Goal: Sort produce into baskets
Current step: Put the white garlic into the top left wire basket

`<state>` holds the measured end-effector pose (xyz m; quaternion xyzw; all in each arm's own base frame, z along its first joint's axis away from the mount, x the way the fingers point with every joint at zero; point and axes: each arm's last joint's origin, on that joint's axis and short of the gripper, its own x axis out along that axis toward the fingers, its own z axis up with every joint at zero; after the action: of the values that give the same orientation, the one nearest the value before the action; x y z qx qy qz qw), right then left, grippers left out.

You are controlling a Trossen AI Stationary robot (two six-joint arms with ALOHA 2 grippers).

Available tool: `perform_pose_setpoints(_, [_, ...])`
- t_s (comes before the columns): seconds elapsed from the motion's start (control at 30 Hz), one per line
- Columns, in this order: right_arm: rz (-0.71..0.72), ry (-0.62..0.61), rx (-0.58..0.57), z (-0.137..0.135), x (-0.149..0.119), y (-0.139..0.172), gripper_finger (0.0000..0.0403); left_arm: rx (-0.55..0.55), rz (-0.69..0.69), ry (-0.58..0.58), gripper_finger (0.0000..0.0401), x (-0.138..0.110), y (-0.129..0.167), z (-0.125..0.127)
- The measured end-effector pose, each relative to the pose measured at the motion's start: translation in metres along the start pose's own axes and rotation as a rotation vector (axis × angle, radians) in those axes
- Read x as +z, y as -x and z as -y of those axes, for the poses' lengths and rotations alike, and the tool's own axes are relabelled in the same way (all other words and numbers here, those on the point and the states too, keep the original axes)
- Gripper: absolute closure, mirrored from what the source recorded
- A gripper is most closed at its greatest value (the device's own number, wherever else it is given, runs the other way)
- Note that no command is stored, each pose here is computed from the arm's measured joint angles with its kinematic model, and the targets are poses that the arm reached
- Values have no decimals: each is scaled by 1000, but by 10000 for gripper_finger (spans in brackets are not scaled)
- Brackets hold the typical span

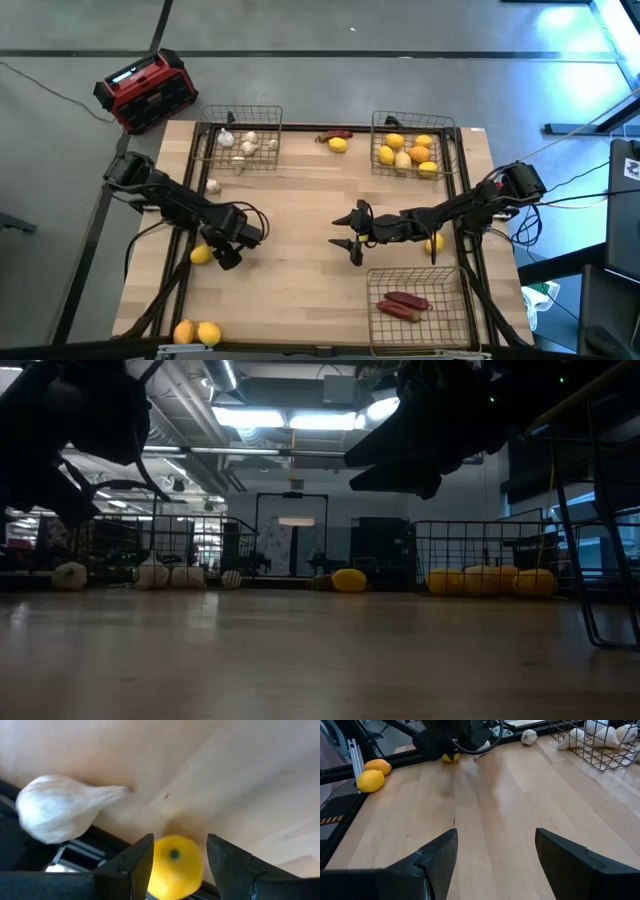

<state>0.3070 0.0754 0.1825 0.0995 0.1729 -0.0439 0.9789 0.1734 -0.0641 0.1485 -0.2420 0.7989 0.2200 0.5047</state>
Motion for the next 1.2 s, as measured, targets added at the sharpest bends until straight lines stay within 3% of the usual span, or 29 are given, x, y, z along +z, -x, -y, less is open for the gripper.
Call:
perform_pose_setpoints(0.3, [1,0,0,0,0,0,139,-6,33,-79,223,0,12,6])
perform_pose_setpoints(0.5, [3,-1,-2,0,0,0,139,142,130,-283,223,0,23,3])
perform_pose_setpoints(0.67, [3,-1,-4,0,0,0,139,185,114,-467,223,-2,18,1])
perform_pose_setpoints(0.97, [8,-1,-18,0,0,0,139,239,37,-566,223,-5,2,-9])
perform_pose_setpoints(1.2, [7,0,-19,0,0,0,139,238,105,-703,223,0,2,-4])
